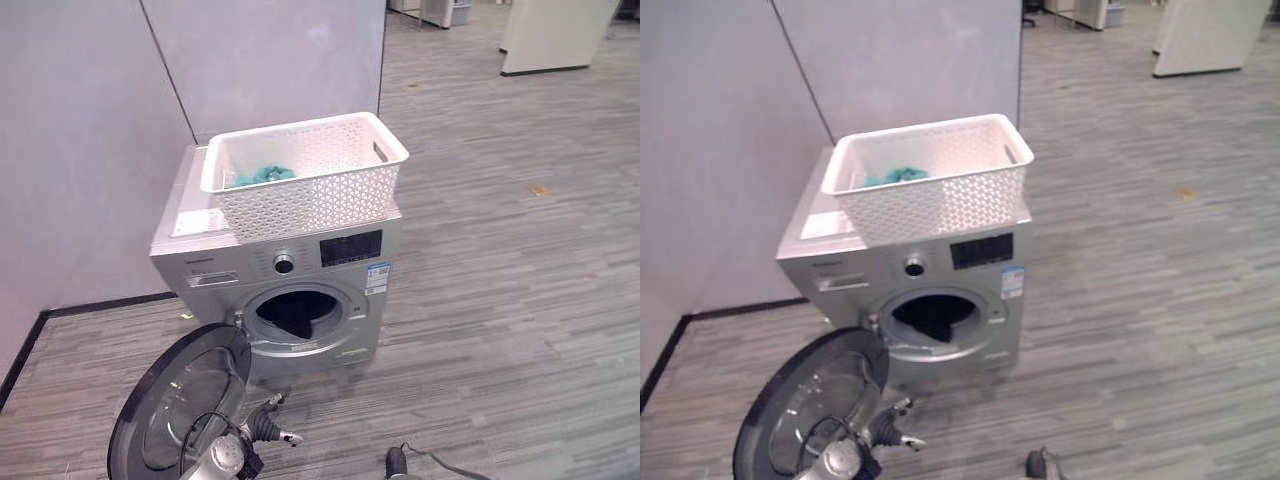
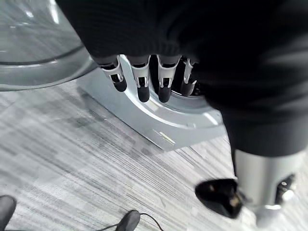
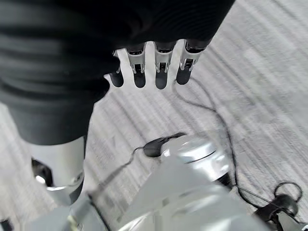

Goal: Grab the laundry basket,head to the washer,open it,put in the laundry and shut it.

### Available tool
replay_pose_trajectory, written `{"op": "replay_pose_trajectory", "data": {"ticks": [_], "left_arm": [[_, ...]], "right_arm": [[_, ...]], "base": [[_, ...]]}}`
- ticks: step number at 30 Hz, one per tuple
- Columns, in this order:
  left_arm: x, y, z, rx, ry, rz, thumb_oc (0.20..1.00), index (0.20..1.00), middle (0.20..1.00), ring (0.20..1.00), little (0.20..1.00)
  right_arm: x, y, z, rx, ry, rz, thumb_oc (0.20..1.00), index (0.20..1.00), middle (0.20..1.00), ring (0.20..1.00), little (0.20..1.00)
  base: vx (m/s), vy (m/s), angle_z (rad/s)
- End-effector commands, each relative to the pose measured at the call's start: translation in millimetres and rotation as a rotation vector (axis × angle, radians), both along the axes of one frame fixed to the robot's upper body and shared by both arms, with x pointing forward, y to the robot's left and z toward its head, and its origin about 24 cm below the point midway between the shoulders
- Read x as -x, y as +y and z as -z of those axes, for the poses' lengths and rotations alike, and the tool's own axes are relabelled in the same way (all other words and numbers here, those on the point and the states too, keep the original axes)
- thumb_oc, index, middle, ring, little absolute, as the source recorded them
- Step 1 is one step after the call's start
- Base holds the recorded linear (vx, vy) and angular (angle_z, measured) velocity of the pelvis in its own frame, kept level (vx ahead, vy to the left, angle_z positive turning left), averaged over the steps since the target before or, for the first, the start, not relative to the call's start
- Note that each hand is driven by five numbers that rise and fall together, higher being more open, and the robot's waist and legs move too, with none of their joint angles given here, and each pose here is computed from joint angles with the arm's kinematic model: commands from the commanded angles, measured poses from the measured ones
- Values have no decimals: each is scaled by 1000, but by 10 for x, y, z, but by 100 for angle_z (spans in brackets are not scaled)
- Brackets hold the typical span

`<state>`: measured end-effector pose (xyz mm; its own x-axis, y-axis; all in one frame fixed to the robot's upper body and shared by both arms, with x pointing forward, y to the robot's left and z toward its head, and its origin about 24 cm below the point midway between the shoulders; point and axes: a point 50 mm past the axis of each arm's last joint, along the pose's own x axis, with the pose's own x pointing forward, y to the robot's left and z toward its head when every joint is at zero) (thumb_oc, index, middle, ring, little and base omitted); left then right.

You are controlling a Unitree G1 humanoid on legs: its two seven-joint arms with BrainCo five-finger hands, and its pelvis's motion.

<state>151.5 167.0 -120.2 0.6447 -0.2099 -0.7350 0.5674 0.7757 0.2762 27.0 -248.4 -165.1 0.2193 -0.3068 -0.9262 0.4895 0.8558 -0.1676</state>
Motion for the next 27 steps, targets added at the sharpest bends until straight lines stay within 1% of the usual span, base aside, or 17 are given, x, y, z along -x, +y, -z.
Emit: {"op": "replay_pose_trajectory", "data": {"ticks": [1, 4, 6, 9, 23, 27], "left_arm": [[-103, 160, -63, -19, -43, -25, 1000, 1000, 1000, 1000, 1000], [-55, 218, -46, -32, -31, -45, 1000, 1000, 1000, 1000, 1000], [-52, 220, -46, -33, -31, -46, 1000, 1000, 1000, 1000, 1000], [-39, 255, -57, -42, -33, -53, 1000, 1000, 1000, 1000, 1000], [-53, 310, -92, -53, -47, -70, 1000, 1000, 1000, 1000, 1000], [-107, 329, -156, -45, -73, -67, 1000, 1000, 1000, 1000, 1000]], "right_arm": [[-192, 171, 18, -29, -52, -73, 1000, 1000, 1000, 1000, 1000], [-267, 229, 1, -41, -87, -142, 1000, 1000, 1000, 1000, 1000], [-264, 232, 2, -42, -86, -142, 1000, 1000, 1000, 1000, 1000], [-296, 278, -11, -49, -104, -193, 1000, 1000, 1000, 1000, 1000], [-335, 335, -11, -61, -111, -220, 1000, 1000, 1000, 1000, 1000], [-340, 307, -25, -60, -117, -215, 1000, 1000, 1000, 1000, 1000]], "base": [[3, -66, 5], [7, -59, 5], [-3, -27, 17], [0, -37, 4], [0, -2, 4], [-78, 125, 7]]}}
